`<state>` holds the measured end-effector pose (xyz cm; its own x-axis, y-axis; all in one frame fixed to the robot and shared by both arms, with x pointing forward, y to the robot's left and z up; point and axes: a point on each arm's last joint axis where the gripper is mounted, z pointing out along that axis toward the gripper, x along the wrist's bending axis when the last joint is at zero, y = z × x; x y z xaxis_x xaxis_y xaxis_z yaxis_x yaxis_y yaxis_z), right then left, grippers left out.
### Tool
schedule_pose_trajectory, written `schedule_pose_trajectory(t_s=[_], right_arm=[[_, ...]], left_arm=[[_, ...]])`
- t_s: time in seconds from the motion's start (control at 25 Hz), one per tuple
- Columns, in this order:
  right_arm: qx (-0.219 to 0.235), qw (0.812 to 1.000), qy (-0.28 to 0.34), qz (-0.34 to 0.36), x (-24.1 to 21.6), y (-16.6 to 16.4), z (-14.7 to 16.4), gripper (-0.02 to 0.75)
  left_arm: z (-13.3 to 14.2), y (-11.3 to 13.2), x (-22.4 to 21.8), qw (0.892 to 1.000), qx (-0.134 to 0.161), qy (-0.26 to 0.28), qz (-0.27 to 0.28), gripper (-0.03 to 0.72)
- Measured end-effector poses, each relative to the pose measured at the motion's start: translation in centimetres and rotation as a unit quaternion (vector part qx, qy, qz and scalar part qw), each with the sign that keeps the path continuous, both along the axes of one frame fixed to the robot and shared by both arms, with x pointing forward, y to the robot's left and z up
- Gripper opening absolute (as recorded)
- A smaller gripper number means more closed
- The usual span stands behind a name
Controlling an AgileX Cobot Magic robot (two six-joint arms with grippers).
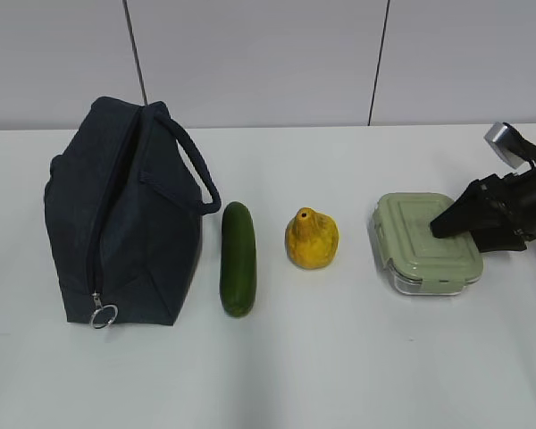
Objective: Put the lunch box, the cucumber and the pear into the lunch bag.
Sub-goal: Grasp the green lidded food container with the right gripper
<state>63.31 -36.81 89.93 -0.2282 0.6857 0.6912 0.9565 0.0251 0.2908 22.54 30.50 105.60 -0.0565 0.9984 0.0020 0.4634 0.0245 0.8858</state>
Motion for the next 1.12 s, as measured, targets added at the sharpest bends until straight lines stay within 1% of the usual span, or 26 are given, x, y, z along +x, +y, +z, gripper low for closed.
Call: schedule_pose_trajectory(t_s=[0.52, 0.76, 0.88, 1.12], right_arm=[[-0.003, 1.0, -0.009, 0.009, 0.07, -0.03, 0.02, 0.586], [0.002, 1.0, -0.008, 0.009, 0.03, -0.04, 0.07, 0.497], [0.005, 1.0, -0.008, 0.01, 0.05, -0.01, 0.16, 0.466], [0.008, 1.0, -0.007, 0.011, 0.02, 0.03, 0.19, 0.449]], left_arm=[[0.0, 0.0, 0.0, 1.0, 0.0, 0.0, 0.0, 0.239], [0.0, 0.0, 0.0, 1.0, 0.0, 0.0, 0.0, 0.239], [0.0, 0.0, 0.0, 1.0, 0.0, 0.0, 0.0, 0.239], [0.0, 0.0, 0.0, 1.0, 0.0, 0.0, 0.0, 0.239]])
